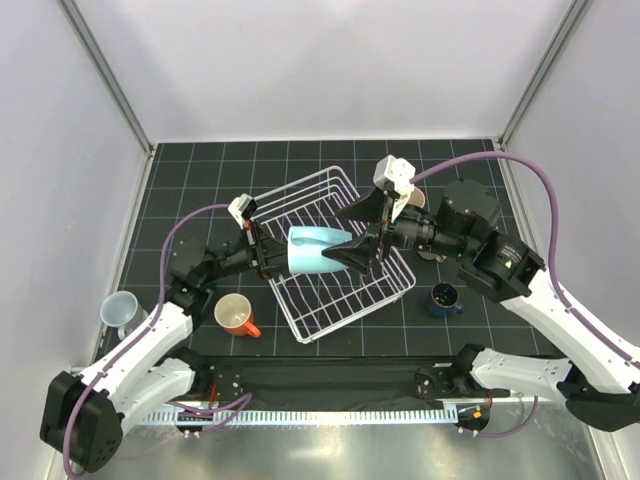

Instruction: Load the cups into the dish rack

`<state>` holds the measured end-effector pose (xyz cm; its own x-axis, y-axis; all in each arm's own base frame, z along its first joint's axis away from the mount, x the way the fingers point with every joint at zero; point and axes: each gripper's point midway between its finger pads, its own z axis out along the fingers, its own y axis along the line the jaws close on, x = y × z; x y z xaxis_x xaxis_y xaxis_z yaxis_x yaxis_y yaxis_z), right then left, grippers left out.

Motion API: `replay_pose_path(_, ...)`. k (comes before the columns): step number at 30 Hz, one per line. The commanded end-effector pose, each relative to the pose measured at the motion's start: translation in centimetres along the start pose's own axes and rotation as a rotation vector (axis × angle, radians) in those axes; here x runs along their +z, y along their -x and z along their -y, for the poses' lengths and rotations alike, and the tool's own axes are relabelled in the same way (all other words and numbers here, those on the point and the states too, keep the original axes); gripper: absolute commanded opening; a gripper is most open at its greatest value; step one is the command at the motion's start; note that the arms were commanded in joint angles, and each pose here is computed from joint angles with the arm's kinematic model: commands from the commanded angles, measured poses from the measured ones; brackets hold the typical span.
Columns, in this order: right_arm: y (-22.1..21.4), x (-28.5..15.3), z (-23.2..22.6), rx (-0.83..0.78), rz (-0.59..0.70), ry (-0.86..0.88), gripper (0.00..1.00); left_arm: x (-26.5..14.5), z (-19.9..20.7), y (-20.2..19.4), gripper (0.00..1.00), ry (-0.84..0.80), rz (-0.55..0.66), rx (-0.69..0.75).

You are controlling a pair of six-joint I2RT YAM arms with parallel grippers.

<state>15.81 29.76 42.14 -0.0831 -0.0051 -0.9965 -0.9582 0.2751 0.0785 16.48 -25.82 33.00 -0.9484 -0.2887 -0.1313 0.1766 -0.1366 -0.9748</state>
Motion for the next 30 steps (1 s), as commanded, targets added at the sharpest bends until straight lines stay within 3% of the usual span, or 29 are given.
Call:
replay_pose_path(1, 2.7, 0.0, -0.4, -0.057, 0.060, 0.020, 0.80, -0.2, 3.0, -0.5, 0.00, -0.094, -0.008, 0.064)
replay_pose_path(10, 2.7, 1.5, -1.4, -0.022, 0.078, 0.112, 0.69, 0.3, 3.0, -0.6, 0.01, -0.094, -0.019, 0.065)
replay_pose_path(13, 3.0, 1.4, 0.0, 0.094, 0.065, 0.001, 0.70, 0.3, 3.1, -0.5, 0.00, -0.087, -0.006, 0.095)
replay_pose_path(14, 3.2, 1.2, 1.4, 0.142, 0.065, -0.092, 0.72, 0.4, 2.7, -0.4, 0.00, -0.072, 0.002, 0.171)
replay_pose_path(15, 3.6, 0.8, 1.8, 0.183, 0.072, -0.132, 0.74, 0.3, 1.4, -0.2, 0.00, 0.003, 0.012, 0.158)
replay_pose_path(17, 2.6, -0.2, 2.4, 0.301, 0.037, -0.218, 0.80, 0.4, 1.3, 0.5, 0.00, 0.080, 0.039, 0.256)
replay_pose_path(18, 2.6, -0.7, 3.0, 0.327, 0.039, -0.272, 0.82, 0.2, 0.5, 1.2, 0.00, 0.129, 0.060, 0.394)
replay_pose_path(24, 0.2, -4.9, 3.4, 0.598, -0.015, -0.475, 0.87, -1.1, 0.7, 3.5, 0.00, 0.260, 0.168, 0.679)
replay_pose_path(27, -0.7, -6.3, 2.1, 0.722, -0.026, -0.485, 0.89, -1.7, 0.8, 4.7, 0.00, 0.284, 0.218, 0.825)
replay_pose_path(30, -0.8, -6.9, 0.3, 0.830, -0.005, -0.418, 0.84, -2.6, 0.9, 5.7, 0.00, 0.270, 0.296, 1.009)
